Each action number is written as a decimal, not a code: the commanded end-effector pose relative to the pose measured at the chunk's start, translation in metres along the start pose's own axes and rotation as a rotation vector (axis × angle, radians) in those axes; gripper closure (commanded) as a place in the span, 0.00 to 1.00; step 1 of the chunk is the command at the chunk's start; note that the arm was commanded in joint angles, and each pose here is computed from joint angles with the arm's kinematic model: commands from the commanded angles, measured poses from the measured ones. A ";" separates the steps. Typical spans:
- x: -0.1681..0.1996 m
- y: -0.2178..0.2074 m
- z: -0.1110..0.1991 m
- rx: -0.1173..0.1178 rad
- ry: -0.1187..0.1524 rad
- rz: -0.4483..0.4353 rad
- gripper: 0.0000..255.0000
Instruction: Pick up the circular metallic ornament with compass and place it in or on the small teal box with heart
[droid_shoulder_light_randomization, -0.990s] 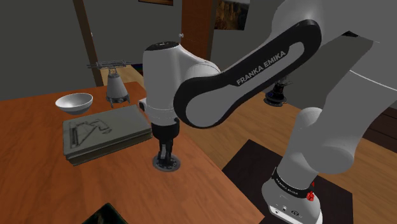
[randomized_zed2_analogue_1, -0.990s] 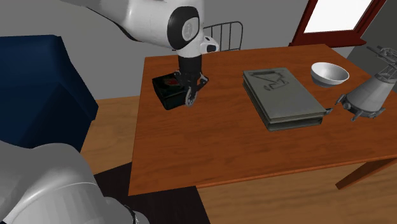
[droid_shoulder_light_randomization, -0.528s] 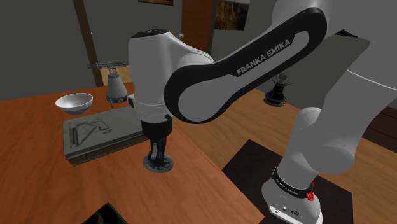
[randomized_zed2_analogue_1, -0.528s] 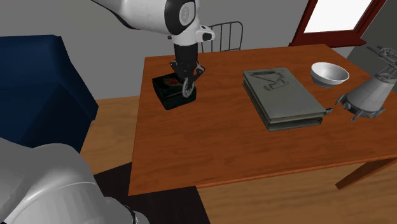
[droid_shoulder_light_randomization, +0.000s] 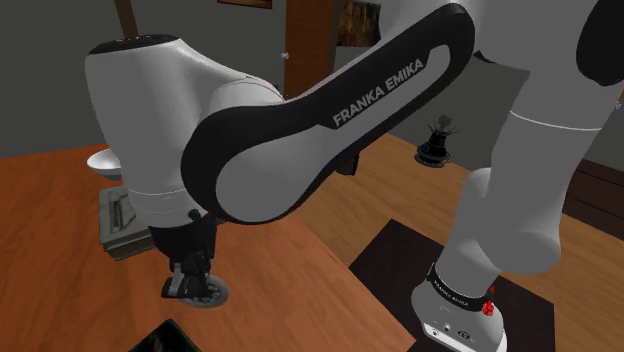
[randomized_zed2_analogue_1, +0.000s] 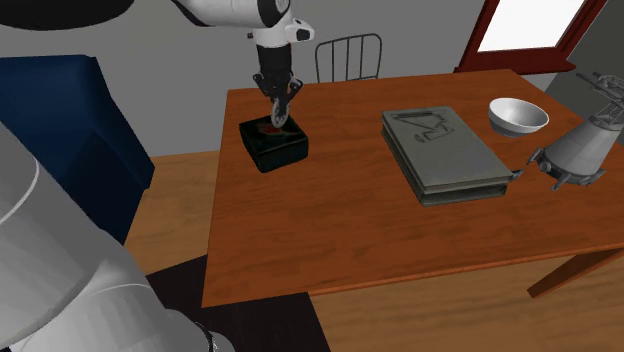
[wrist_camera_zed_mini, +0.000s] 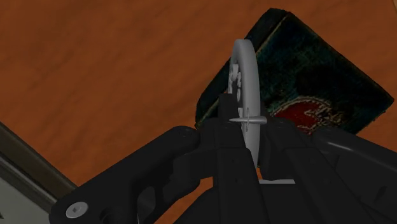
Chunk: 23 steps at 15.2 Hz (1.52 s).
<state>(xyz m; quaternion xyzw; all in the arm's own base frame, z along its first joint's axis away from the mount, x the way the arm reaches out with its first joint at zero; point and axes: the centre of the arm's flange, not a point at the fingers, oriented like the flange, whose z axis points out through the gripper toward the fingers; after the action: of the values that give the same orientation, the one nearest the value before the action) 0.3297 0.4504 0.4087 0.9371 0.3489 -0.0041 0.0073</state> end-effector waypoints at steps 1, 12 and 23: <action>0.017 -0.019 -0.001 0.000 0.000 0.002 1.00; 0.077 -0.096 0.012 0.000 0.000 0.002 1.00; 0.077 -0.096 0.070 0.000 0.000 0.002 1.00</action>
<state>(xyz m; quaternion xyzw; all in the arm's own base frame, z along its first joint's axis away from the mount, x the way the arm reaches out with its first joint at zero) 0.3259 0.5720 0.3431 0.9376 0.3477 -0.0041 0.0074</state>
